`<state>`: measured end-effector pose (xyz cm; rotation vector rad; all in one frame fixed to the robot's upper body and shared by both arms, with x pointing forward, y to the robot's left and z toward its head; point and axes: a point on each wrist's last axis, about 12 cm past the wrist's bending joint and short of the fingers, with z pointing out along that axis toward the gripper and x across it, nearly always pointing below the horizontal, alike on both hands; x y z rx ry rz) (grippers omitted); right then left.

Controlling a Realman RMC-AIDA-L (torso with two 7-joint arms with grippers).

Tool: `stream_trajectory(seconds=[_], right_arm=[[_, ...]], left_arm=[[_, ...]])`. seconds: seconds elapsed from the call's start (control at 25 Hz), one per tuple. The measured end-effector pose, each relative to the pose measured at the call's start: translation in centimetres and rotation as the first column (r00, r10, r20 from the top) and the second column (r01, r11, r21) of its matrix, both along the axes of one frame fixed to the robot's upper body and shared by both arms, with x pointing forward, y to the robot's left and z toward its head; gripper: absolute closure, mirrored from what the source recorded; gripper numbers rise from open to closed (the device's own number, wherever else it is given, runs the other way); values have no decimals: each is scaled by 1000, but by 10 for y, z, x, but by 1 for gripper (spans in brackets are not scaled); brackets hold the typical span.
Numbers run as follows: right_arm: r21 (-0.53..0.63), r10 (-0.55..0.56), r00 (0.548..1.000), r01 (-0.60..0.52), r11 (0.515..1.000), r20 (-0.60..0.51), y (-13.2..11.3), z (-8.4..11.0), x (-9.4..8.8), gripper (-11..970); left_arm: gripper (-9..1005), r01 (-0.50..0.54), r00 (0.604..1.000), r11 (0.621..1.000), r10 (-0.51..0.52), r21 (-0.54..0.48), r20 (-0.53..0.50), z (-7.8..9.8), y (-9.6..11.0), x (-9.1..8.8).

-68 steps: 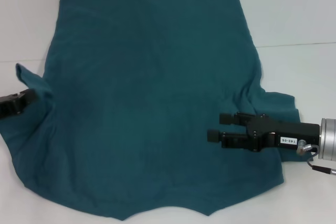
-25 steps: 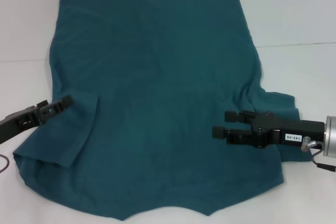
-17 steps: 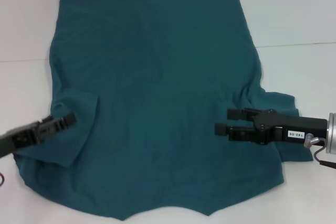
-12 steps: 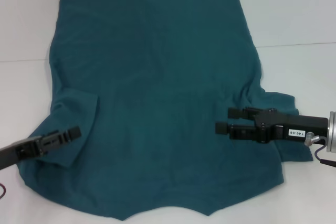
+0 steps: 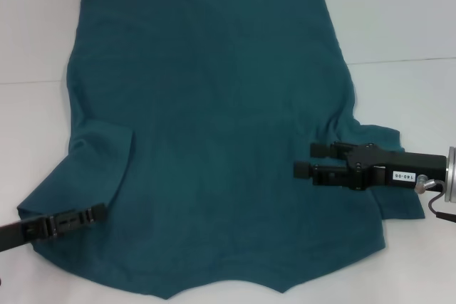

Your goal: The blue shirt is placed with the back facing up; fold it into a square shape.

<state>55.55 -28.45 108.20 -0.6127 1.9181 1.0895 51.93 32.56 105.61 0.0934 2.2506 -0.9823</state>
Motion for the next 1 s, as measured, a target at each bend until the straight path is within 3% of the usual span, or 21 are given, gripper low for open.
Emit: stream_trajectory(seconds=[0.44,1.0], right_arm=[[-2,-7,1000,7,1000,-3,-4,0,-2,47],[-2,-9,1000,9,1000,-4,-5,-1,-2,48]], left_arm=[[106,26,997,998,-22,55,-70,-1,4,-1],[105,40,996,997,-34,73,-87,-2,0,4]])
